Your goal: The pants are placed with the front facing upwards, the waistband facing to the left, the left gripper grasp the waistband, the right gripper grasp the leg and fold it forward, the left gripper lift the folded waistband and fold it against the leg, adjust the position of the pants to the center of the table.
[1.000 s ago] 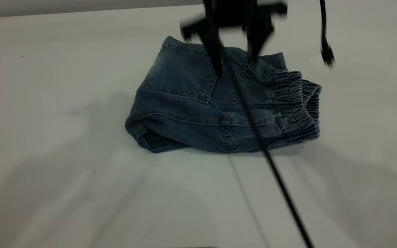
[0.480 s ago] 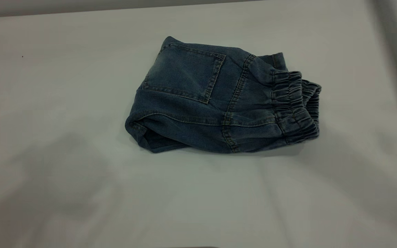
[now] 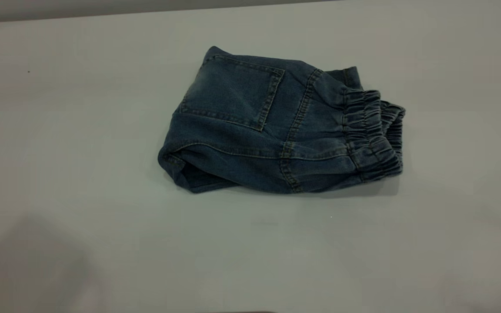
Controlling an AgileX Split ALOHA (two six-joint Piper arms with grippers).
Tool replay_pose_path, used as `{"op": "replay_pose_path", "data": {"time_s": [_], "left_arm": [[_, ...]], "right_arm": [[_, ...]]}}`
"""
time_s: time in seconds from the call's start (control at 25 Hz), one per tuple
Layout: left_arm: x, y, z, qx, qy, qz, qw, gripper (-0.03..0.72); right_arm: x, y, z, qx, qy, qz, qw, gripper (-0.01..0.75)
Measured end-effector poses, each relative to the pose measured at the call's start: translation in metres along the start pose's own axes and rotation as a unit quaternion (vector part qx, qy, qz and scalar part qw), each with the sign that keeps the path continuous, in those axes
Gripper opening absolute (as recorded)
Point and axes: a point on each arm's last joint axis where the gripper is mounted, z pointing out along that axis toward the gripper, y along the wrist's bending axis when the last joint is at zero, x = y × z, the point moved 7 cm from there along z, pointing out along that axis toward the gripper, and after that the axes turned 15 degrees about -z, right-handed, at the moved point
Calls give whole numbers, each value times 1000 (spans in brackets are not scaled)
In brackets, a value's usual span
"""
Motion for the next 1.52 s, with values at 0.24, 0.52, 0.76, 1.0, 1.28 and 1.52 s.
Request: {"op": "replay_pose_path", "data": {"time_s": [0.24, 0.52, 0.76, 1.0, 1.28, 1.52], "left_arm": [[78, 10, 17, -7, 61, -50, 997, 549], [165, 16, 25, 6, 77, -65, 995, 549], [198, 21, 24, 10, 29, -62, 998, 549], [202, 22, 13, 16, -31, -54, 998, 549], [202, 26, 13, 7, -36, -49, 998, 549], [202, 26, 13, 6, -37, -49, 998, 549]], "right_arm": [[87, -3, -8, 48, -67, 15, 997, 412], [153, 4, 5, 49, -124, 37, 990, 412], [160, 8, 15, 39, -102, -5, 994, 412], [158, 9, 16, 39, -110, -21, 993, 412], [162, 9, 20, 38, -100, -21, 994, 412], [162, 9, 20, 38, -100, -21, 994, 412]]}}
